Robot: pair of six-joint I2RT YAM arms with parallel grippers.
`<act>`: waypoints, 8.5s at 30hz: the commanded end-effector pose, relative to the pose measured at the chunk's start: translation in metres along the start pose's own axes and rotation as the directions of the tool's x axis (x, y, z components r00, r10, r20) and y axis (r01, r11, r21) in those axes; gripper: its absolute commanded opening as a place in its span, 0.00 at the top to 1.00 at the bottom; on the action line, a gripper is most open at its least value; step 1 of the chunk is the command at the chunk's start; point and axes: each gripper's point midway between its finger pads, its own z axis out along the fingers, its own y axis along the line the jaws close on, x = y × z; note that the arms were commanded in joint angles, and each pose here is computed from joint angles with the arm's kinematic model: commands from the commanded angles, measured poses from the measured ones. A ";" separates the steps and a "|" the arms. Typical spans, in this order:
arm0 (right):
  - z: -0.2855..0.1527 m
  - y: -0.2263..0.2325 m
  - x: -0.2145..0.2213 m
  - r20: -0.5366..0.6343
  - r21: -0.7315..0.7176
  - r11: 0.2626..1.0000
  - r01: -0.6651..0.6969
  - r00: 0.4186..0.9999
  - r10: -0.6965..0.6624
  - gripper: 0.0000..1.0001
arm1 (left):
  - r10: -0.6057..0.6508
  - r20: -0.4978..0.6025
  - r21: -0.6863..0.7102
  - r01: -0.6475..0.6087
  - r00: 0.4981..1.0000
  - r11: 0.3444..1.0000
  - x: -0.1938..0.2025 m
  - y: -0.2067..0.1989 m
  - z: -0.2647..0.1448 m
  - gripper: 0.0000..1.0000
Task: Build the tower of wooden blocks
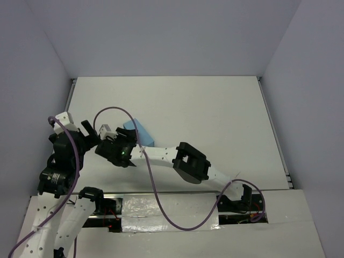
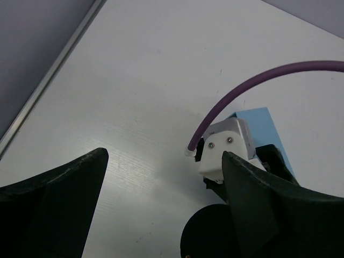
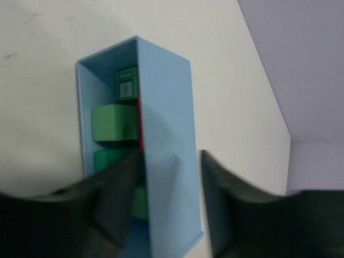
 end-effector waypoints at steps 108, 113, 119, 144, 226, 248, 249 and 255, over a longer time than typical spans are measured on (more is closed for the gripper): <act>0.007 -0.309 0.377 -0.352 0.235 0.163 -0.958 0.072 0.933 0.00 | 0.004 0.027 0.120 -0.007 1.000 0.993 -0.010 -0.023 -0.005 0.01; 0.003 -0.316 0.384 -0.385 0.310 0.244 -0.919 0.113 0.916 0.00 | 0.001 0.031 0.110 -0.004 1.000 0.994 -0.010 -0.021 -0.006 0.00; 0.011 -0.278 0.340 -0.456 0.185 0.367 -0.912 0.251 0.854 0.06 | 0.009 0.019 0.108 -0.011 1.000 0.994 -0.008 -0.022 -0.004 0.01; 0.012 -0.277 0.429 -0.560 0.311 0.559 -0.768 0.327 0.761 1.00 | 0.031 -0.008 0.133 -0.030 0.999 0.991 -0.003 -0.030 0.000 0.00; -0.060 -0.213 0.166 -0.236 -0.531 0.285 -0.798 0.462 0.855 0.00 | -0.602 0.092 -0.900 0.325 0.793 0.292 0.083 0.157 -0.025 0.01; -0.080 -0.166 0.142 -0.304 -0.689 0.191 -0.699 0.518 0.799 0.00 | -0.626 0.325 -0.889 0.455 0.709 0.054 0.138 0.217 0.039 0.02; -0.081 -0.165 0.141 -0.302 -0.692 0.193 -0.696 0.521 0.798 0.00 | -0.624 0.328 -0.885 0.462 0.709 0.060 0.138 0.217 0.041 0.03; -0.082 -0.163 0.139 -0.301 -0.697 0.197 -0.689 0.531 0.792 0.00 | -0.659 0.309 -0.902 0.431 0.685 0.026 0.165 0.224 0.045 0.14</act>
